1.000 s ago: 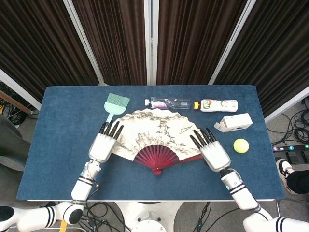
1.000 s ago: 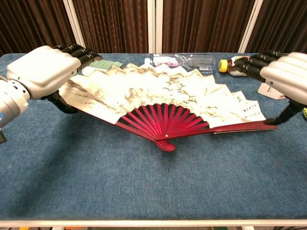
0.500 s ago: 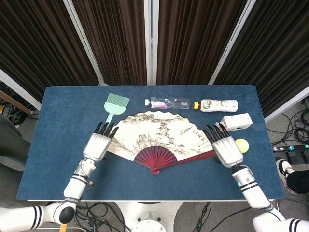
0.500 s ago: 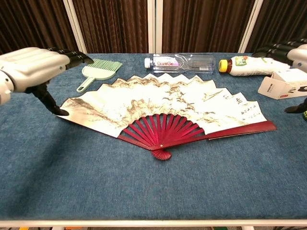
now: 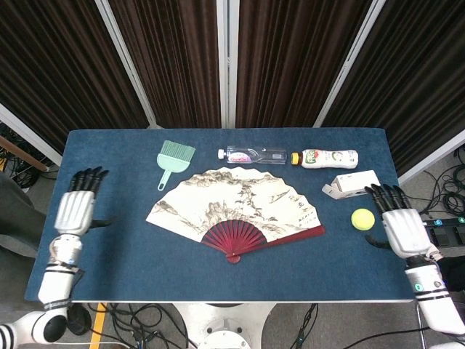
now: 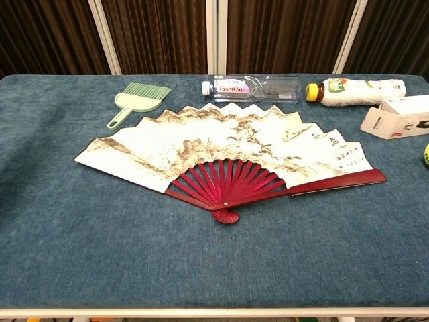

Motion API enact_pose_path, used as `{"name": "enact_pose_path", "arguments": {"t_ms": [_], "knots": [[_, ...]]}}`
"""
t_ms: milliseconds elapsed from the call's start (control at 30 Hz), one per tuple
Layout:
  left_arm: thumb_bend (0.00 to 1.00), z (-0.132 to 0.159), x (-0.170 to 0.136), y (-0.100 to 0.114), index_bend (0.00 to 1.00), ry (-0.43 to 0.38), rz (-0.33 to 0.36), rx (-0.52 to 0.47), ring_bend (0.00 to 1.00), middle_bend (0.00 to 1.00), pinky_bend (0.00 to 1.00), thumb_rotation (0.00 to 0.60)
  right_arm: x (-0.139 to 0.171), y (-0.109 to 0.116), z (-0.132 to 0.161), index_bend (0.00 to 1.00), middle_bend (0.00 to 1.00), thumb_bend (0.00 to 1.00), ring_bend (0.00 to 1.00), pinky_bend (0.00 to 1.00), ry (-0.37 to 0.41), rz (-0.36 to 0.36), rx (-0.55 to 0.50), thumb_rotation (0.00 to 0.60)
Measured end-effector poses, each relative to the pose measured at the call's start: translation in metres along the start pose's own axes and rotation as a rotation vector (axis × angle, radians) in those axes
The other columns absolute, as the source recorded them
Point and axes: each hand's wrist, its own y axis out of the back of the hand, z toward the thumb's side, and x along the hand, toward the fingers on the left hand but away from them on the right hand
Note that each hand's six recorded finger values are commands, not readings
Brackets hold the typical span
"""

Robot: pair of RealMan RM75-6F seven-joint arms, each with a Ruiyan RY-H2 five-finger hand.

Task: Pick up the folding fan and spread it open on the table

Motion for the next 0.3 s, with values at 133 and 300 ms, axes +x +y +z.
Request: {"name": "enact_pose_path", "arguments": {"t_ms": [133, 300], "knots": [[0.0, -0.04, -0.039, 0.017, 0.12, 0.053, 0.069, 0.046, 0.0, 0.07, 0.04, 0.6, 0.03, 0.009, -0.025, 0.0, 0.11, 0.03, 0.0, 0.0, -0.064, -0.041, -0.033, 0.6], [0.0, -0.062, -0.091, 0.023, 0.13, 0.088, 0.067, 0.095, 0.0, 0.07, 0.04, 0.6, 0.061, 0.009, -0.036, 0.0, 0.12, 0.03, 0.0, 0.0, -0.104, -0.05, -0.058, 0.6]]}}
